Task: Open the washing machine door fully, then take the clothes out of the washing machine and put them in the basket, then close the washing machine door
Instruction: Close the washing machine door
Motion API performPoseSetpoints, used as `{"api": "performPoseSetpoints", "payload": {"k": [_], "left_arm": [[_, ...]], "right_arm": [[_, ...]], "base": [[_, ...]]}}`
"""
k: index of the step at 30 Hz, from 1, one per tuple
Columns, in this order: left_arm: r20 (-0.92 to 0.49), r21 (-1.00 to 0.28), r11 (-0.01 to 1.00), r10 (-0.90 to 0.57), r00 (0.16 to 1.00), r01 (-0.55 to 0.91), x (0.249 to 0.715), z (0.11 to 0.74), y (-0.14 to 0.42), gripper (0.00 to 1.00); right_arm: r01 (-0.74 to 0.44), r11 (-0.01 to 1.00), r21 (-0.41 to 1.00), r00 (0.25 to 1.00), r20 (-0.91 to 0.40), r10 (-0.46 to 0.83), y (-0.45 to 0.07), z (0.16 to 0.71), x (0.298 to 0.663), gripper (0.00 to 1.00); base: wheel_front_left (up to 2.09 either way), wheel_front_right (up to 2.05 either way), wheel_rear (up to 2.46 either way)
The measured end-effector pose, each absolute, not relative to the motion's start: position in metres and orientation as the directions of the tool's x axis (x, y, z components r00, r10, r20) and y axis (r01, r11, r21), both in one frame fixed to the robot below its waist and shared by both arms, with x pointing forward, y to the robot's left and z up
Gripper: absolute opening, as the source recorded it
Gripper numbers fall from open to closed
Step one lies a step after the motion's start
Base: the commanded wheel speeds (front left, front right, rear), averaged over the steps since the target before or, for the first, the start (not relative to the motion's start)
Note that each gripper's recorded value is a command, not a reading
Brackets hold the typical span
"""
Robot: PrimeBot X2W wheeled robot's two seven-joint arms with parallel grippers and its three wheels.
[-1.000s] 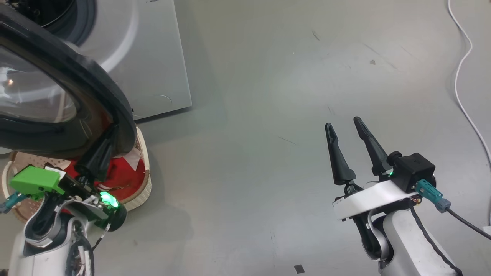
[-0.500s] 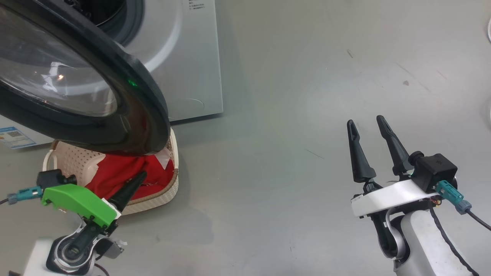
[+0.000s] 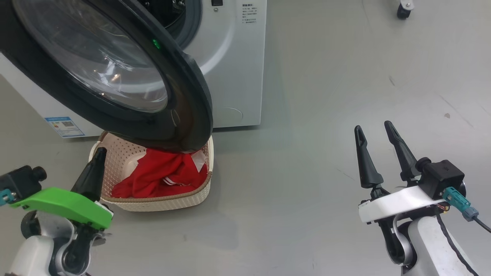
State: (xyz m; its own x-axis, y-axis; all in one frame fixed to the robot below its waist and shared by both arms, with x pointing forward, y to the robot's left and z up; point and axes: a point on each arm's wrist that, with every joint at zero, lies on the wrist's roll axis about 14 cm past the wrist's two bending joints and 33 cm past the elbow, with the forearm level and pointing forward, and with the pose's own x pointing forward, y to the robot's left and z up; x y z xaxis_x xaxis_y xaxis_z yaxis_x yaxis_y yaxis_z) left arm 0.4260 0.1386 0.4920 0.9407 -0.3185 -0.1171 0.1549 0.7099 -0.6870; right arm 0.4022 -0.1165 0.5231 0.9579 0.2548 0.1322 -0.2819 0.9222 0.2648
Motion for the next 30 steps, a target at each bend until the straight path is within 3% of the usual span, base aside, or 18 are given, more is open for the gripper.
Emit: {"api": "performPoseSetpoints", "payload": {"k": [6, 13, 14, 15, 16, 17, 30], "left_arm": [[-0.040, -0.535, 0.827, -0.228, 0.973, 0.171, 0.411, 0.501, 0.161, 0.00], [0.042, -0.454, 0.876, -0.160, 0.986, 0.162, 0.397, 0.508, 0.174, 0.00], [0.047, -0.452, 0.879, -0.148, 0.988, 0.153, 0.396, 0.508, 0.175, 0.11], [0.056, -0.448, 0.881, -0.140, 0.989, 0.150, 0.394, 0.508, 0.175, 0.36], [0.063, -0.439, 0.886, -0.138, 0.988, 0.152, 0.393, 0.509, 0.174, 0.63], [0.069, -0.436, 0.887, -0.136, 0.988, 0.152, 0.393, 0.509, 0.173, 1.00], [0.023, -0.409, 0.905, -0.117, 0.993, 0.116, 0.382, 0.494, 0.165, 1.00]], "right_arm": [[-0.324, 0.908, 0.265, 0.944, 0.151, 0.293, -0.102, 0.529, 0.403, 1.00], [-0.348, 0.899, 0.266, 0.936, 0.157, 0.315, -0.093, 0.531, 0.401, 1.00], [-0.349, 0.898, 0.266, 0.935, 0.159, 0.317, -0.092, 0.531, 0.401, 1.00], [-0.351, 0.898, 0.267, 0.934, 0.161, 0.318, -0.092, 0.532, 0.401, 1.00], [-0.351, 0.897, 0.267, 0.934, 0.162, 0.317, -0.092, 0.532, 0.401, 1.00], [-0.351, 0.897, 0.269, 0.935, 0.162, 0.317, -0.092, 0.532, 0.401, 1.00], [-0.368, 0.886, 0.281, 0.929, 0.158, 0.336, -0.082, 0.530, 0.401, 1.00]], "base": [[0.00, 0.00, 0.00], [0.00, 0.00, 0.00], [0.00, 0.00, 0.00], [0.00, 0.00, 0.00], [0.00, 0.00, 0.00], [0.00, 0.00, 0.00], [0.00, 0.00, 0.00]]}}
